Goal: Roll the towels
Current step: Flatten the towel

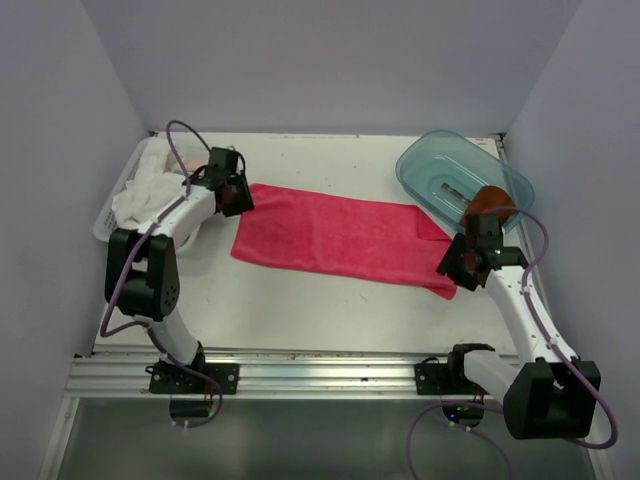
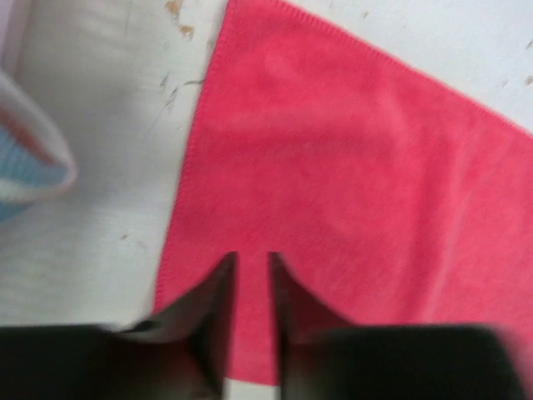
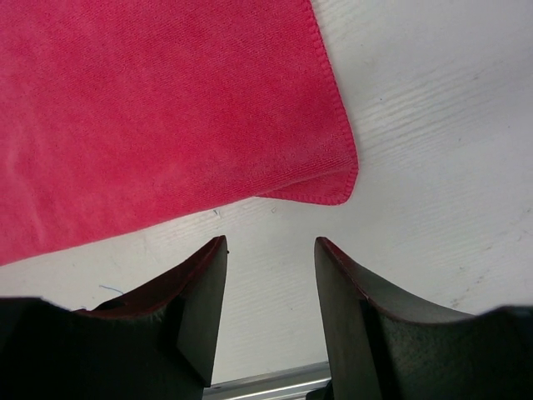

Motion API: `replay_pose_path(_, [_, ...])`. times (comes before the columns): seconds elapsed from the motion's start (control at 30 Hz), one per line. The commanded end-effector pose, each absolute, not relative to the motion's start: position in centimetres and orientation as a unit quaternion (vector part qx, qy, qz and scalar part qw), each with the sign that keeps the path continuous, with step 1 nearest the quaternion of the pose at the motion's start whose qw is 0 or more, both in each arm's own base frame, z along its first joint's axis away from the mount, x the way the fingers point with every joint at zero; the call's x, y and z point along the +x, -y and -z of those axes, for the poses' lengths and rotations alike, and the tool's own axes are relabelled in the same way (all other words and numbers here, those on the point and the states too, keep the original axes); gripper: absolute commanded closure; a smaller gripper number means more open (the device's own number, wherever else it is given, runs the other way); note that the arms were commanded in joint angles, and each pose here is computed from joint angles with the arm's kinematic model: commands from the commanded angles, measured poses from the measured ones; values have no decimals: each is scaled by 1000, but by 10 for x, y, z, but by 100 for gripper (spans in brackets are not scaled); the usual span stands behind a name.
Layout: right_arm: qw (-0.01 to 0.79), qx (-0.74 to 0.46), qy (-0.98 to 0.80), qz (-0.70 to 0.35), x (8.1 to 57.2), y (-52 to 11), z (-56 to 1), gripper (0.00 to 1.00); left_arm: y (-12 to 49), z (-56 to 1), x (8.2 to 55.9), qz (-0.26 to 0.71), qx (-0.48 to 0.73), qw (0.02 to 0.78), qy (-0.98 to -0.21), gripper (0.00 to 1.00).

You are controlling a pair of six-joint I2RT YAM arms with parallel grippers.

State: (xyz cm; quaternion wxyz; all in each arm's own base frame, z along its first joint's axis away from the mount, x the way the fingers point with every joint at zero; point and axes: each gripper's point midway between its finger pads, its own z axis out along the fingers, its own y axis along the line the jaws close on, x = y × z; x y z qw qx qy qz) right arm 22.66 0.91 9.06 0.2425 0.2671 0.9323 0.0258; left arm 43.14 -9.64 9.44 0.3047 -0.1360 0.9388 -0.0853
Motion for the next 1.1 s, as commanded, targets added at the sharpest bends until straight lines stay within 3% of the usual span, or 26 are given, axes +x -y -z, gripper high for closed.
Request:
replay_pose_path(0.0, [258,261,-930,-28,232,-8,-100,49,78,-115,405,52,-144,328,-932,57])
replay_pose_path(0.1, [252,260,-932,-36,235,-12,-97,49,66,-96,377,27,-145,310,-939,34])
replay_pose_path(0.27, [257,256,-931,-42,243,-13,-102,48,64,-56,348,26,-145,267,-952,35])
replay_pose_path(0.47, [261,253,-931,-38,242,-12,-105,48,68,-37,347,31,-146,250,-957,48])
replay_pose_path(0.57, [259,253,-931,-36,240,-11,-103,48,66,-35,350,29,-149,249,-957,62])
replay_pose_path(0.6, [259,254,-931,-36,240,-11,-103,48,67,-37,352,31,-150,251,-956,74])
replay_pose_path(0.67, [259,255,-931,-37,240,-11,-103,48,67,-42,354,32,-151,257,-954,87])
replay_pose_path(0.7, [261,255,-930,-37,240,-11,-103,48,67,-46,356,34,-151,262,-953,100])
replay_pose_path(1.07, [259,256,-931,-35,241,-11,-102,48,86,-97,408,79,-144,315,-935,100])
